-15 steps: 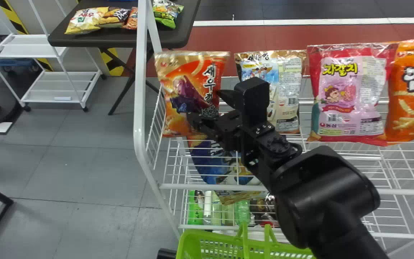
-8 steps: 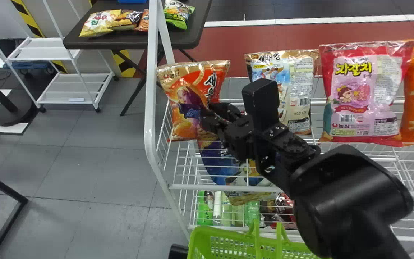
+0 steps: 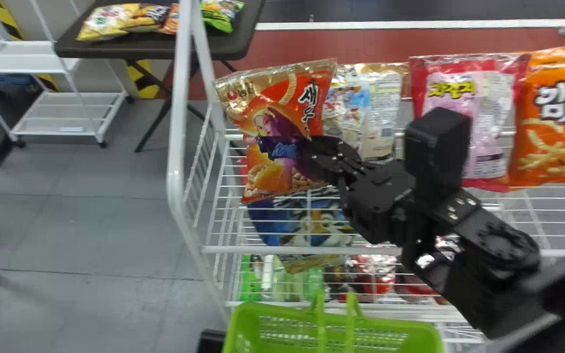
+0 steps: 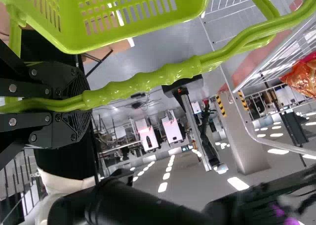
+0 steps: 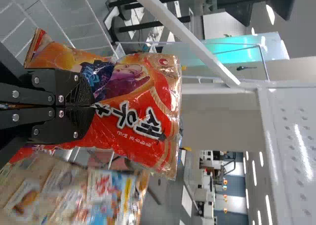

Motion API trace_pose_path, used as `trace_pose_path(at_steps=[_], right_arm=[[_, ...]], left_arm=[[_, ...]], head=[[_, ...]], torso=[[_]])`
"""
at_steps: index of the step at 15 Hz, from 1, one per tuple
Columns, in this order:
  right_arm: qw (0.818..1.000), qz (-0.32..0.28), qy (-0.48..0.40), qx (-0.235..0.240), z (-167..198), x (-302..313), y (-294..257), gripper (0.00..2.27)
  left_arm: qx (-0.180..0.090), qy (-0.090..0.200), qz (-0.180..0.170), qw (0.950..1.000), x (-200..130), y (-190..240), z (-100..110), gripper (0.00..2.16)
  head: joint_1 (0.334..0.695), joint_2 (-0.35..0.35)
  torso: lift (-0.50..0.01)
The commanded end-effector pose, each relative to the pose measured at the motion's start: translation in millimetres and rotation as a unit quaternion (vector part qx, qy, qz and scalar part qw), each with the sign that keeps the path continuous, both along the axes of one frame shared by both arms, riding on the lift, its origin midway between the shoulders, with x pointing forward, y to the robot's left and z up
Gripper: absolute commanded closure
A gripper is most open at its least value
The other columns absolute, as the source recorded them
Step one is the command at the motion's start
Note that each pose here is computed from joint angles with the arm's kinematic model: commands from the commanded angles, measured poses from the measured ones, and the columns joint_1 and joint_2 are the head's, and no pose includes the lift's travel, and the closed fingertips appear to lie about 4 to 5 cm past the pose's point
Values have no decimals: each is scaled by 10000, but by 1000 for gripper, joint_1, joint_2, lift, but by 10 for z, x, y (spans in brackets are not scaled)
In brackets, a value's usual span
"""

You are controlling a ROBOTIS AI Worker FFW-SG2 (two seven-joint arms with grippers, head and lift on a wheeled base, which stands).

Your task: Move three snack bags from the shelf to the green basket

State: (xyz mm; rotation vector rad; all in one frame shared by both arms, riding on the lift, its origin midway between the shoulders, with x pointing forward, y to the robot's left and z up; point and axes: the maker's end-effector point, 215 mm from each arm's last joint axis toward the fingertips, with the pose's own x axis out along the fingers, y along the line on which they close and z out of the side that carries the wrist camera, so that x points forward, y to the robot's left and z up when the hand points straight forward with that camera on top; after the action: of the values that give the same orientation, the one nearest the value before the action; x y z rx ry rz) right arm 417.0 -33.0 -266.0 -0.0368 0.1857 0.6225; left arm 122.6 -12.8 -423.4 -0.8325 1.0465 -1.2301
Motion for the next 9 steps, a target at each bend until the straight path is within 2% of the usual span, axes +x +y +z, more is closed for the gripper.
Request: trace_pose_path(at_steps=[1,3,5,6,9], right_arm=[[9997,-236,75,-57,136,-343,-494,2135],[9984,-409,263,-298,59,-583,-782,2135],[9930,-498,834,-672,-273,-783,-974,2135],[9870,-506,1248,-881,-504,-916,-1050,2135],[9628,-655,2257,-1337,-994,-1394,-1317,2135]], left_arm=[[1,-2,11,10000,11,2,-2,1548],[-33,16,72,10000,33,-6,4,1548],[-67,44,148,9999,19,-13,5,1548],[-77,-35,241,9997,47,0,2,1548],[-70,-156,412,9990,172,56,17,1548]], head=[[695,-88],[695,-177],[695,-264],[695,-331],[695,-350]], torso=[[-48],[-48],[-48],[-48],[-48]])
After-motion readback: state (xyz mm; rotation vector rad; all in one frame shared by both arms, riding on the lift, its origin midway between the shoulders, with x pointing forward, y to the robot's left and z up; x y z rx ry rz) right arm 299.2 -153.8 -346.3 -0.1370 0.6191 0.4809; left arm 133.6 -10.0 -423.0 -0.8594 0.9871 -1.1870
